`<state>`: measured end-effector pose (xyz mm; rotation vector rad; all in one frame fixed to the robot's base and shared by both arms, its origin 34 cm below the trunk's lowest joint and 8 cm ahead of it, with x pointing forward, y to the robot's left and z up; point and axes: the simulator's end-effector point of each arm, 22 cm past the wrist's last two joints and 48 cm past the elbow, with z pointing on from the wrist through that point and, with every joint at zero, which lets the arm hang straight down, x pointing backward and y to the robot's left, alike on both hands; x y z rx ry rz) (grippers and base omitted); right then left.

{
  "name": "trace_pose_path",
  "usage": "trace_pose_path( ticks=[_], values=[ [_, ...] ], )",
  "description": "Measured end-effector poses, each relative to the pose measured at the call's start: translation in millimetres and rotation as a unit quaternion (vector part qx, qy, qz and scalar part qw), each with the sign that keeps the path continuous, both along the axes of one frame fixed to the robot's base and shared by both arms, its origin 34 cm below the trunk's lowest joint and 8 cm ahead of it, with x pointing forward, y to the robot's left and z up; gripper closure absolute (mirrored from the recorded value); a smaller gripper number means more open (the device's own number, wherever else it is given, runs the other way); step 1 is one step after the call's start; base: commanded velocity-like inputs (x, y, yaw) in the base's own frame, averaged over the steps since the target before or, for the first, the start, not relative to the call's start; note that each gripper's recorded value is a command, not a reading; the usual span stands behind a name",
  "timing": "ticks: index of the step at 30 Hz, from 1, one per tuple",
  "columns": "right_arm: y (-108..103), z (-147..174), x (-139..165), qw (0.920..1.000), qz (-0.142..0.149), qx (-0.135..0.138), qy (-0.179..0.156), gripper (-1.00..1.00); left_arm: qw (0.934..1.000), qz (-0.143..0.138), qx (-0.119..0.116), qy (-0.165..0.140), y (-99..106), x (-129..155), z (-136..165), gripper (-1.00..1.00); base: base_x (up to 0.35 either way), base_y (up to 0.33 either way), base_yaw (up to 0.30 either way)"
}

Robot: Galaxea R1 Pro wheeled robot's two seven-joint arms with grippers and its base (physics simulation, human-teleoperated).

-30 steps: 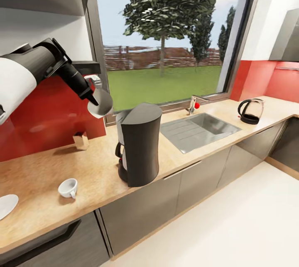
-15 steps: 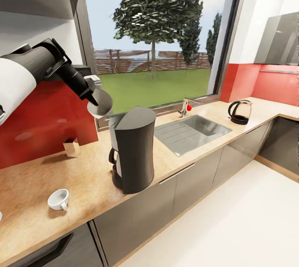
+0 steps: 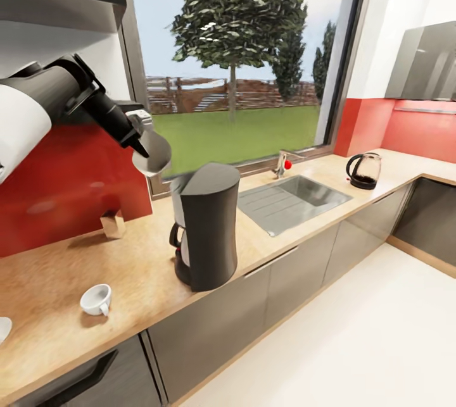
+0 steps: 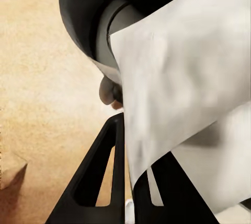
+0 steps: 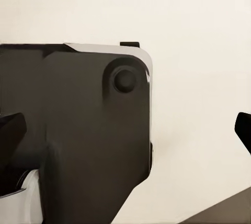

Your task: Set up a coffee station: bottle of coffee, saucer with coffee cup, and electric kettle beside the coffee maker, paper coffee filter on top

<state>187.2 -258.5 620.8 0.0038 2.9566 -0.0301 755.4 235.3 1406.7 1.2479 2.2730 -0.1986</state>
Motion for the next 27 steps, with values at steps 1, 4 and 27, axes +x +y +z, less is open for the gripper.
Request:
trace_pose_path(
  ticks=[1,4,27],
  values=[
    [0.3,0.0,0.0,1.0000,0.000,0.000,0.000,-1.00,1.0000,-0.001,0.000,-0.003,-1.0,-0.1,3.8,1.00,-0.264,0.178,0.000],
    [0.7,0.4,3.7,1.0000,0.000,0.001,-0.003,-1.00,1.0000,0.004,0.001,-0.002,-1.2,0.2,4.3,1.00,-0.272,0.187,0.000],
    [-0.9,2.1,12.1,0.9999,0.000,0.000,-0.013,-1.00,0.9999,0.013,0.010,-0.002,2.6,-2.3,5.7,1.00,-0.121,0.216,-0.111]
  ],
)
